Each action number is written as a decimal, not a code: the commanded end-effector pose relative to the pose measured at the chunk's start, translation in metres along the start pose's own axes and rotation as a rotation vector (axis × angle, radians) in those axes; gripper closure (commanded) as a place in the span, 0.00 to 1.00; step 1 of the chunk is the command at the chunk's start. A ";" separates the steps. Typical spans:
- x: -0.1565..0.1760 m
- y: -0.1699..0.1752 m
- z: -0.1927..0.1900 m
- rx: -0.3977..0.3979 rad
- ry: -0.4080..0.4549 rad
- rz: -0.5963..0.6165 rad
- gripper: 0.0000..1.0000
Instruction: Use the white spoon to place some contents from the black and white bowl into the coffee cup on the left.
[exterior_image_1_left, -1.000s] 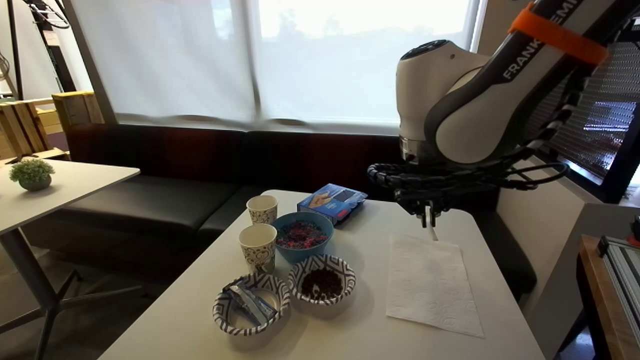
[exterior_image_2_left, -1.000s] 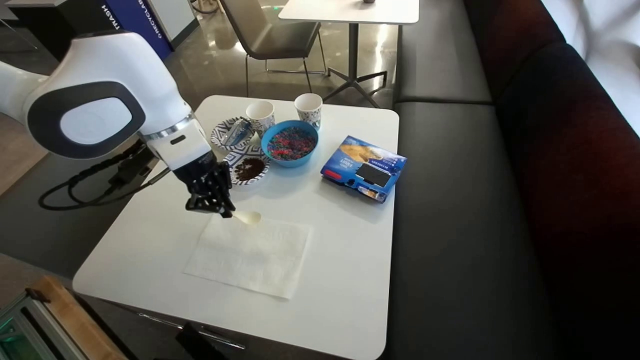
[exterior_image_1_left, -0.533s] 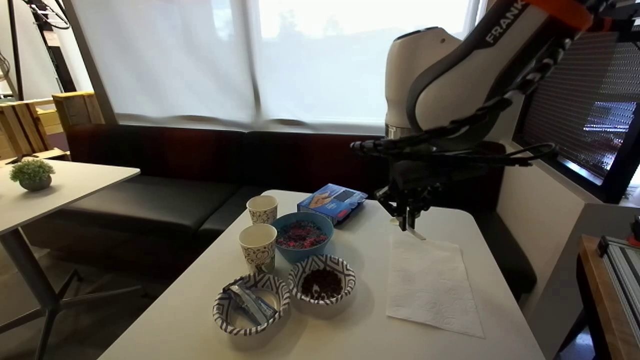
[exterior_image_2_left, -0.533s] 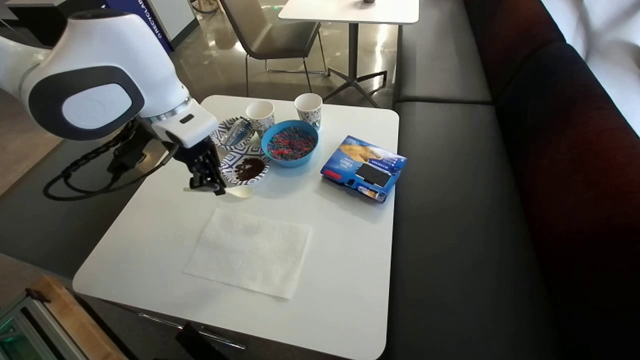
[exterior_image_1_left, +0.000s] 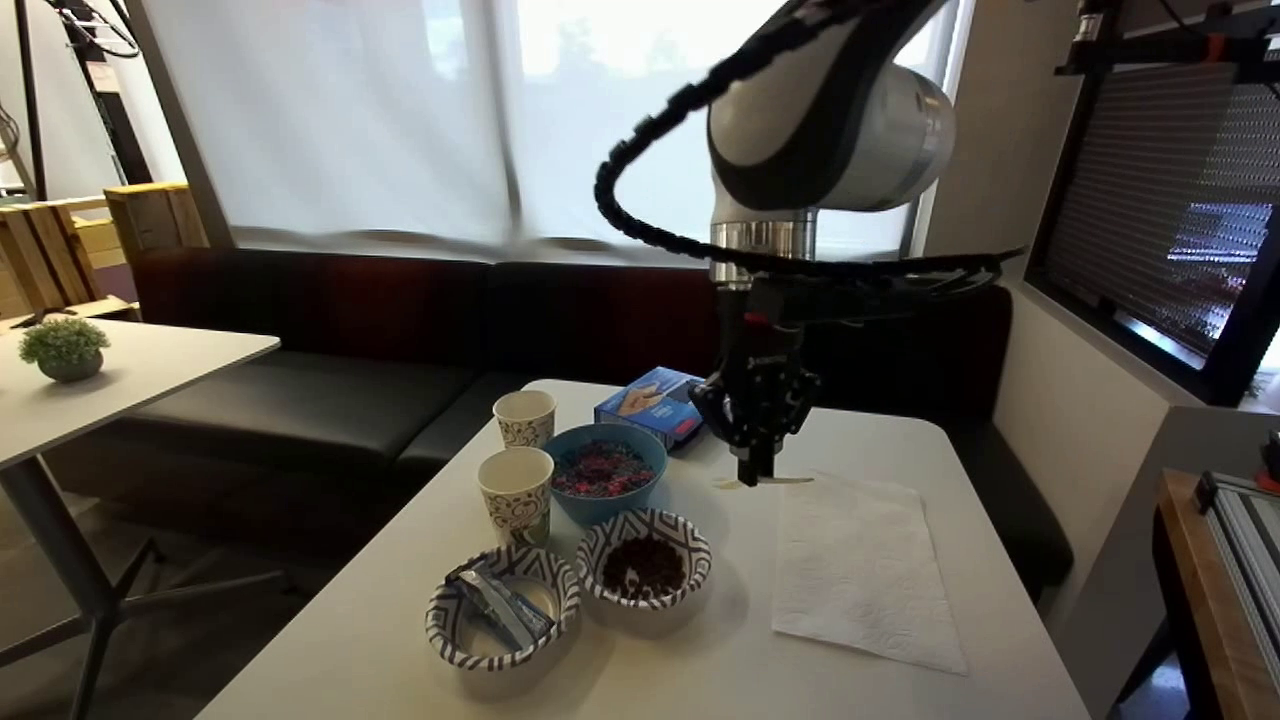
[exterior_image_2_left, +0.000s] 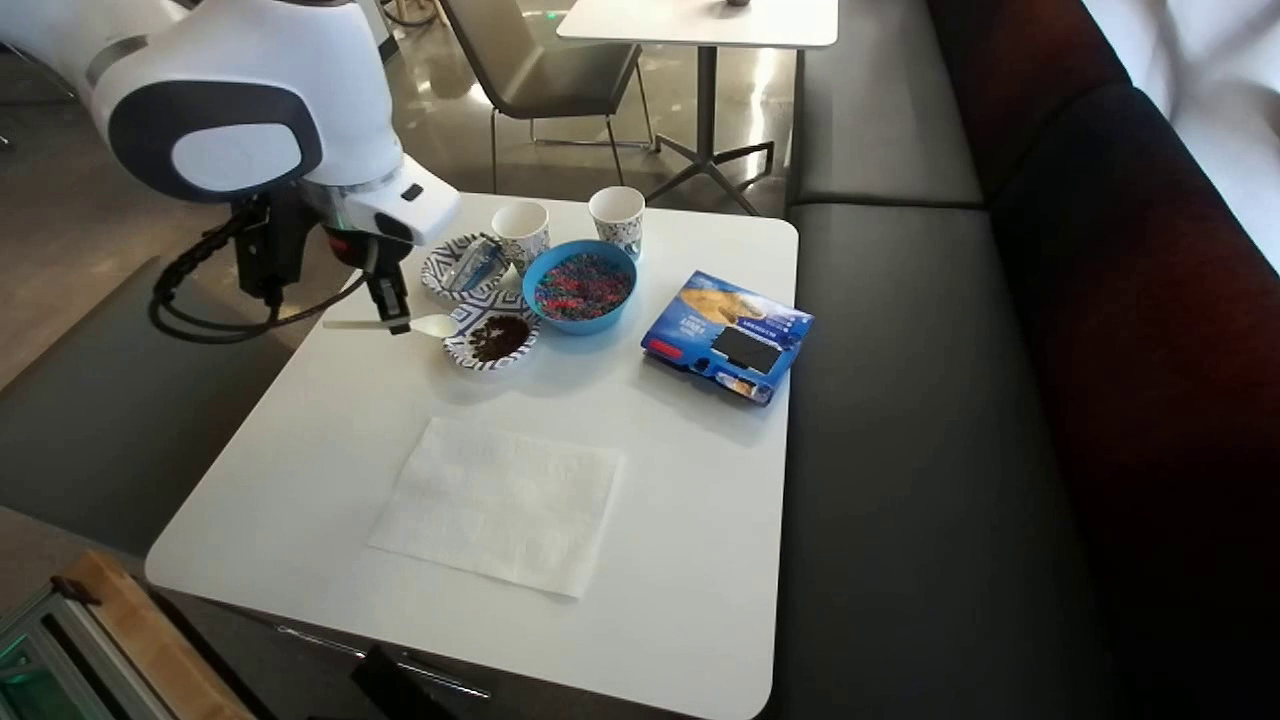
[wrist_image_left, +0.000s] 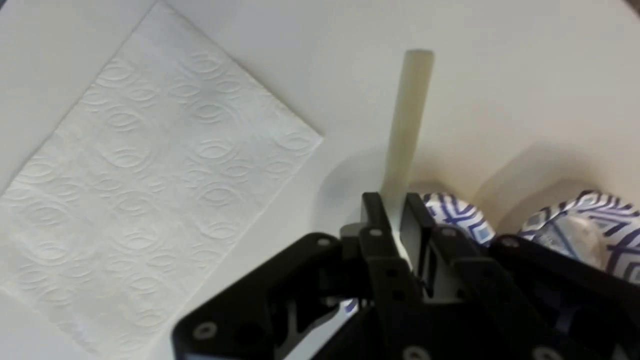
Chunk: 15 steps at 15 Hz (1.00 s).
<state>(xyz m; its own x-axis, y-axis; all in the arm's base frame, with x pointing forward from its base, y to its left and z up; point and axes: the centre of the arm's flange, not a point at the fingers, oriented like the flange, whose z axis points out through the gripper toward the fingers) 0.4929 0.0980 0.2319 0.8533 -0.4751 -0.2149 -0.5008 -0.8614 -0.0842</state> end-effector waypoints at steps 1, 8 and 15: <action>0.045 -0.029 0.031 0.058 -0.185 -0.084 0.97; 0.035 -0.023 0.043 0.112 -0.299 -0.092 0.86; 0.049 -0.034 0.051 0.207 -0.300 -0.034 0.97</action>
<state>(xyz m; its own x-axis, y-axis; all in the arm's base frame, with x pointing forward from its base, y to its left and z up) 0.5322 0.1098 0.1882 0.8168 -0.3313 -0.4723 -0.4863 -0.8358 -0.2548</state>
